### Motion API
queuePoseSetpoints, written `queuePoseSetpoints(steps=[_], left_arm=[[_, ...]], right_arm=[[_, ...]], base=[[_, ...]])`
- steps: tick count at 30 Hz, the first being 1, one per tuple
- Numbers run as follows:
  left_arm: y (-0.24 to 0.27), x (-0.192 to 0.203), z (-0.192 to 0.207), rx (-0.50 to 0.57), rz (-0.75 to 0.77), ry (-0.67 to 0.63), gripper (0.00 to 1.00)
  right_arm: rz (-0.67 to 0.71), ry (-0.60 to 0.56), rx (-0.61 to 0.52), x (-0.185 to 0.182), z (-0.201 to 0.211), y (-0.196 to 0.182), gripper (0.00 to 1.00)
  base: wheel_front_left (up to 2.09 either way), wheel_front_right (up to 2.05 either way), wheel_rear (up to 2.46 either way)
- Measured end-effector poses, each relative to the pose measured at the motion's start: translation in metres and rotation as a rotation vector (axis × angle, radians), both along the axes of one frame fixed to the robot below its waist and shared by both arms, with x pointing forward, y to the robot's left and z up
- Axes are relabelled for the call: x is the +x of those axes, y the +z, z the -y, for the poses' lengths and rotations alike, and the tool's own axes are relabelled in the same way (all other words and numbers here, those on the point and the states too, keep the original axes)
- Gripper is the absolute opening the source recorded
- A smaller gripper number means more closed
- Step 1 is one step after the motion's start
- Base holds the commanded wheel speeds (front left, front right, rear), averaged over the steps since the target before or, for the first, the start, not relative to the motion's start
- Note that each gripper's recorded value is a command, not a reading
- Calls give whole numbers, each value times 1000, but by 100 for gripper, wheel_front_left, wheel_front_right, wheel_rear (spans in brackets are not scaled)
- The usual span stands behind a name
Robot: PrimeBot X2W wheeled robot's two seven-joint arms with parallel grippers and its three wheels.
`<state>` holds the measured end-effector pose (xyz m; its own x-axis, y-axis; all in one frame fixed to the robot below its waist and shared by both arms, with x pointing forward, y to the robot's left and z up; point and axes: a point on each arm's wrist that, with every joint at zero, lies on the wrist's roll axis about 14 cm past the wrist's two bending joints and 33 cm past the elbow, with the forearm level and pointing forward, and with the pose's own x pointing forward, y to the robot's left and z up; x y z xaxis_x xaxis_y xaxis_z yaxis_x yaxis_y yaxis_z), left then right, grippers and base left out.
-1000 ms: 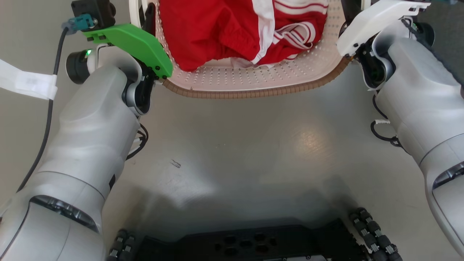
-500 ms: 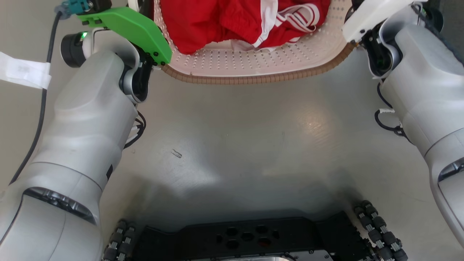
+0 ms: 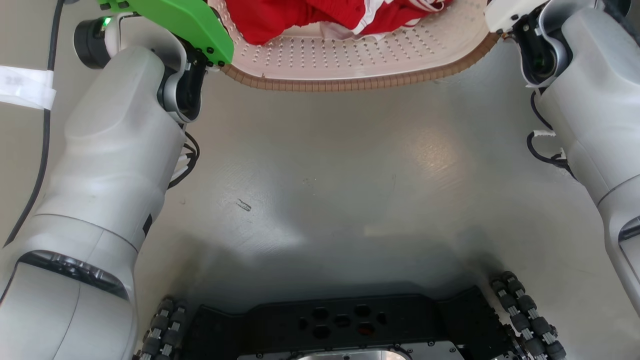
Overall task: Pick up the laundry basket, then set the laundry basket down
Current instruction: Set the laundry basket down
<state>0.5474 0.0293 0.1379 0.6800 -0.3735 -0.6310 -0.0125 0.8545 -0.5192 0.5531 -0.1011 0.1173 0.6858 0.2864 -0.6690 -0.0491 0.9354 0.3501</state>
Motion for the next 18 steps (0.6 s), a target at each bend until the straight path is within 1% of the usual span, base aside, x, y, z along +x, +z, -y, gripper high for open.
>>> queuePoseSetpoints(steps=[8, 18], left_arm=[[-2, 2, -1, 2, 8, 2, 0], [-3, 0, -2, 7, 8, -2, 0]], right_arm=[[12, -8, -8, 4, 1, -1, 0], [-13, -16, -9, -7, 1, -7, 0]], base=[[0, 0, 0], [0, 0, 0]])
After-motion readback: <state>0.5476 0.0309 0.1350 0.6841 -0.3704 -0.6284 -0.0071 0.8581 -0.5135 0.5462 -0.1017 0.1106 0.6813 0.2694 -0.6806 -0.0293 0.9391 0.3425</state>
